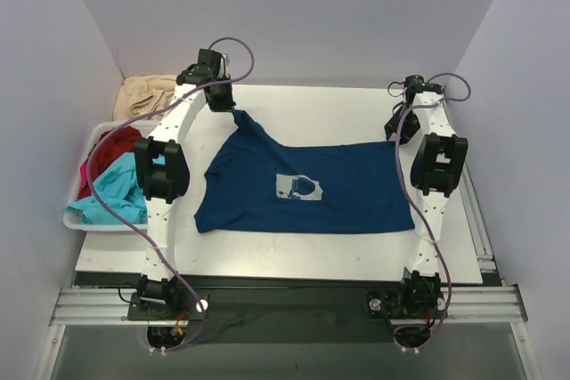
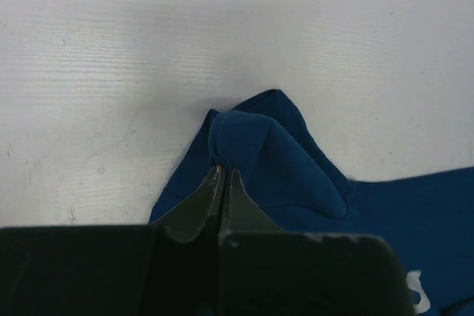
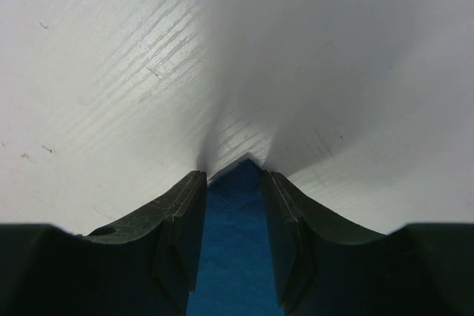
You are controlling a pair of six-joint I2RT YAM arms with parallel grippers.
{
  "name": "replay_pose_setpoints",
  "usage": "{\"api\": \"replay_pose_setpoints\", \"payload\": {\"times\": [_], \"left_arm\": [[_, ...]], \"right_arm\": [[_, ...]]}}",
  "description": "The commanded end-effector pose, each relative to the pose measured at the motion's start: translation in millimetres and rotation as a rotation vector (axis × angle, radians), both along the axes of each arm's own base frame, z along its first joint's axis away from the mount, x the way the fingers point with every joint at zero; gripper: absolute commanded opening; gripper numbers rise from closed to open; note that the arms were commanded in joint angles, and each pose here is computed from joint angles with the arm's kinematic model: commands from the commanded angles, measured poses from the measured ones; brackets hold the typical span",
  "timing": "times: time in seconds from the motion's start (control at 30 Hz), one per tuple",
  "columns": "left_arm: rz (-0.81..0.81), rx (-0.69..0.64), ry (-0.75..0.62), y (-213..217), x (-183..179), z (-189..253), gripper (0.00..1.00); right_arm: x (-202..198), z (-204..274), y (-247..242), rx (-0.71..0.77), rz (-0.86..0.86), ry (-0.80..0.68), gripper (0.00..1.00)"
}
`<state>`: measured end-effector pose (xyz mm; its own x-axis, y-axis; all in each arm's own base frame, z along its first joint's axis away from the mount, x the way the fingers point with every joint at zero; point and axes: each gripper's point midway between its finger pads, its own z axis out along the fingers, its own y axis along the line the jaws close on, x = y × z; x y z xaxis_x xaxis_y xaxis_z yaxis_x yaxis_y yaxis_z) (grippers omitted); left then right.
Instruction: Fold and stack the t-shirts
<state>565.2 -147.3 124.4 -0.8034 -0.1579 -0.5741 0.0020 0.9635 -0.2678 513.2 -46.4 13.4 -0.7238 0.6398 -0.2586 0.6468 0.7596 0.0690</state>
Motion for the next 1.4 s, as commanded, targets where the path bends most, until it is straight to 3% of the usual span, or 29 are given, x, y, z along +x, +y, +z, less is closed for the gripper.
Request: {"api": "replay_pose_setpoints", "payload": {"times": [0.0,0.17,0.27,0.3,0.33,0.83,1.37], "left_arm": [[0.009,-0.015,-0.018,4.0,1.2,10.5,0.00],[0.009,-0.015,-0.018,3.9,1.4,9.7,0.00],[0.009,-0.014,-0.022,3.3,1.4,11.1,0.00],[0.010,-0.014,-0.022,4.2,1.7,11.1,0.00],[0.010,-0.014,-0.020,4.1,1.8,9.9,0.00],[0.006,-0.051,-0.138,1.8,26.2,47.5,0.00],[-0.009,-0.065,-0.143,-1.0,26.8,50.5,0.00]], "right_arm": [[-22.1,1.9,5.8,0.017,0.010,0.064,0.37],[-31.1,-6.2,8.0,0.011,0.024,0.099,0.29],[-34.8,-8.0,7.6,0.012,0.024,0.110,0.12],[-35.9,-8.1,7.1,0.009,0.023,0.114,0.02],[-37.0,-8.6,7.5,0.007,0.022,0.117,0.00],[-22.7,49.0,-31.1,-0.083,-0.081,-0.014,0.00],[-10.4,96.3,-35.4,-0.082,-0.100,-0.132,0.00]]}}
